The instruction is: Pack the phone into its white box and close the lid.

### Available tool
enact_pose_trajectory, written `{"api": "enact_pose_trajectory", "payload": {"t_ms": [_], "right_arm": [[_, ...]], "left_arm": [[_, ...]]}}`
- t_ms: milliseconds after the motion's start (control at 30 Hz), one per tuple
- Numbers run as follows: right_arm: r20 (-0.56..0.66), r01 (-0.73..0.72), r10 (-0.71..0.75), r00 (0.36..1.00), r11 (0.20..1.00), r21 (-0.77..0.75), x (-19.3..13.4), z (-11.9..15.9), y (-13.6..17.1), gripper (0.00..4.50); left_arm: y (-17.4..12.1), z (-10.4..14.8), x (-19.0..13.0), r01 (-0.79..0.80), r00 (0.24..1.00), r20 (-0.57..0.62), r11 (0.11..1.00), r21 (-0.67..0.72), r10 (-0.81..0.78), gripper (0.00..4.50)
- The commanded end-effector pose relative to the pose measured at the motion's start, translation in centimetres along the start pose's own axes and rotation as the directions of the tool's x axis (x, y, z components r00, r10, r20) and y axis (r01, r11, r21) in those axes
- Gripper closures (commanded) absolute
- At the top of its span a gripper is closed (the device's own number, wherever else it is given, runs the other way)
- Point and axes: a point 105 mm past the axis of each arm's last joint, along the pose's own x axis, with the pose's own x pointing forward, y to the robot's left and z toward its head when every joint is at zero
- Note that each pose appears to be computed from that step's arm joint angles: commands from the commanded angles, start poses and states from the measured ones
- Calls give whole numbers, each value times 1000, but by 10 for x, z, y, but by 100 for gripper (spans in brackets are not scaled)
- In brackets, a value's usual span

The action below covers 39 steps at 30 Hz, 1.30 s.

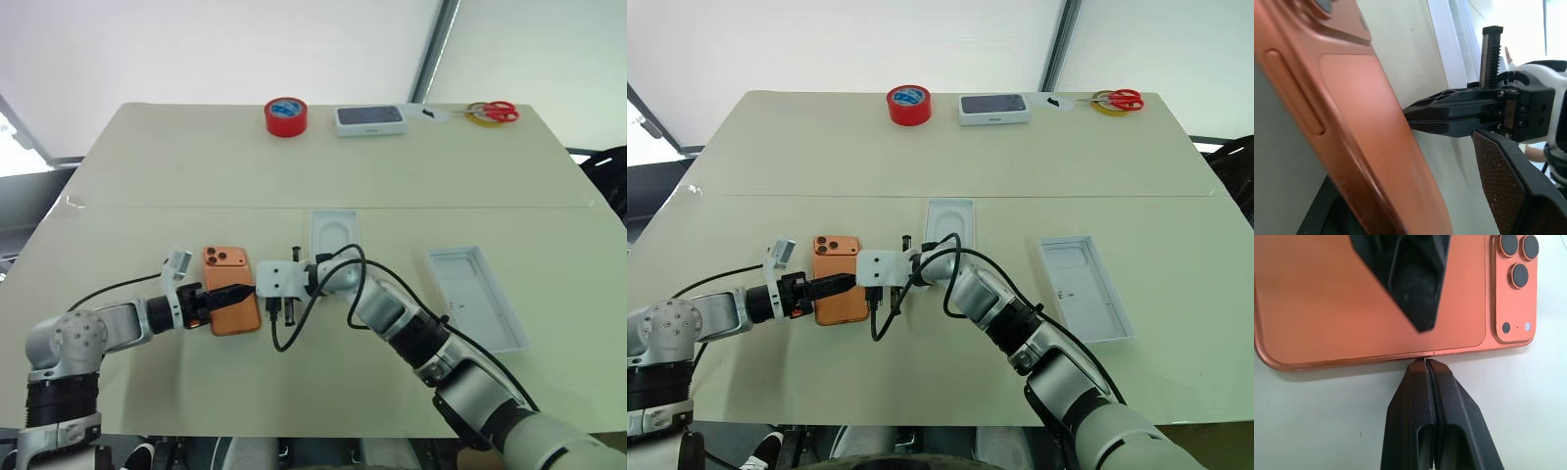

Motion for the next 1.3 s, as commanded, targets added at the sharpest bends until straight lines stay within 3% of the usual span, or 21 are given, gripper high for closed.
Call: {"api": "enact_pose_trajectory", "payload": {"t_ms": [33,133,200,467,600,867,1000,1033,1100,1233,1300], "right_arm": [[-9,12,-12,1000,1000,-6,-1,-2,-3,448],[-10,15,-15,1000,1000,-3,-1,-2,-3,450],[-12,17,-17,1000,1000,-6,-2,-3,-4,450],[37,65,-65,997,998,-15,-8,8,-14,450],[100,94,-95,990,995,16,-18,19,-22,450],[144,152,-155,977,988,31,-28,27,-34,450],[333,130,-190,924,972,194,-65,48,-53,450],[368,49,-128,921,975,215,-76,45,-46,424],[322,38,-97,942,982,185,-86,29,-41,366],[180,-38,20,983,995,96,-108,-13,-12,173],[155,-33,17,988,994,104,-116,-23,-7,173]], "left_arm": [[7,0,-6,-17,999,28,999,-29,18,153],[9,-5,-1,-5,999,31,998,-68,7,245],[9,-7,0,5,999,33,996,-89,-2,341],[11,0,-4,30,998,67,989,-148,-20,341],[7,1,-5,82,993,94,978,-192,-65,448],[7,-3,-3,81,994,84,975,-208,-65,448],[-3,18,-13,185,966,217,964,-193,-142,448],[-6,21,-15,204,957,242,963,-174,-159,450],[-9,22,-13,191,955,254,973,-131,-154,450],[-19,18,-5,186,958,236,980,-68,-165,450],[-22,18,-3,196,955,240,979,-59,-177,450]]}}
